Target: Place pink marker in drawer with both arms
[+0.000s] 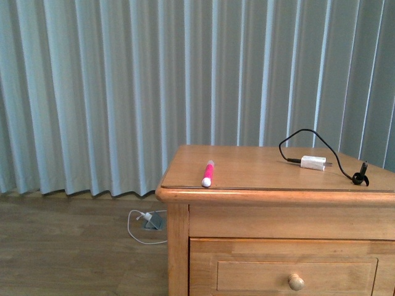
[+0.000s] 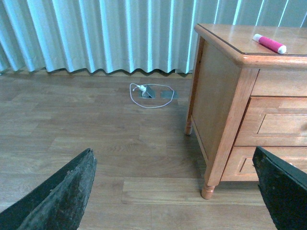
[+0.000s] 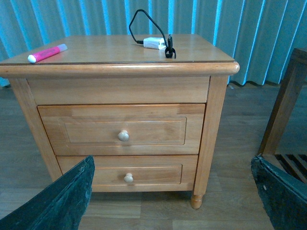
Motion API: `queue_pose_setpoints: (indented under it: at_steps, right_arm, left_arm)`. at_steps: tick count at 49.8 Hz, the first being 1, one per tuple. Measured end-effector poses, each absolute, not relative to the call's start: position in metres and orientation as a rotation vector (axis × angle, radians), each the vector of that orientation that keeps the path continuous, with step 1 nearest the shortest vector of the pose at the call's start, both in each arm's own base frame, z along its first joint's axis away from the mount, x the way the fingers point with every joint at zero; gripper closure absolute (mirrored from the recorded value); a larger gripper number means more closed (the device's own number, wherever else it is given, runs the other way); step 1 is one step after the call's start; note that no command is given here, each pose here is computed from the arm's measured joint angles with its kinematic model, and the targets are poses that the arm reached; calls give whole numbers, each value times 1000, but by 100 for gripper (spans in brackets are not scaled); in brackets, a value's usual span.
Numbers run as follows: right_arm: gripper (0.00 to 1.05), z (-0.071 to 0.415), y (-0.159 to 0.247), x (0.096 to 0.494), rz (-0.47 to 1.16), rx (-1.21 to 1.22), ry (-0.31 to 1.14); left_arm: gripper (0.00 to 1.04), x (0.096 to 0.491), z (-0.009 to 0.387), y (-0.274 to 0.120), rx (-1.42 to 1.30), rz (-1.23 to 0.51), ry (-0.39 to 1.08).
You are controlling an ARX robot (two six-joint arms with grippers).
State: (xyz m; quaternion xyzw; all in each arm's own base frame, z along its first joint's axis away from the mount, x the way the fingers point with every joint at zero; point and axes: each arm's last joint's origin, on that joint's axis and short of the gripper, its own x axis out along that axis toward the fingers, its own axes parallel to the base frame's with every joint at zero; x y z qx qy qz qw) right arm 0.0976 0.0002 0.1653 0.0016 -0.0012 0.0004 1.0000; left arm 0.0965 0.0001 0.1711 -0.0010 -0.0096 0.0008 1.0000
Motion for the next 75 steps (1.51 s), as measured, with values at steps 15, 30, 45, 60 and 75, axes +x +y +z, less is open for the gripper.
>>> queue_pose_setpoints:
  at_steps: [15,30,45,60,75]
  right_arm:
    - [8,165,0,98,1,3,-2]
    - [8,165,0,98,1,3,-2]
    - [8,165,0,98,1,3,-2]
    - [8,165,0,98,1,3,-2]
    - [8,165,0,98,1,3,-2]
  left_arm:
    - [6,96,171,0,-2,2,-20]
    - [6,97,171,0,-2,2,-19]
    - [6,97,171,0,-2,2,-19]
    - [6,97,171,0,-2,2,-19]
    - [6,97,171,0,-2,2,-19]
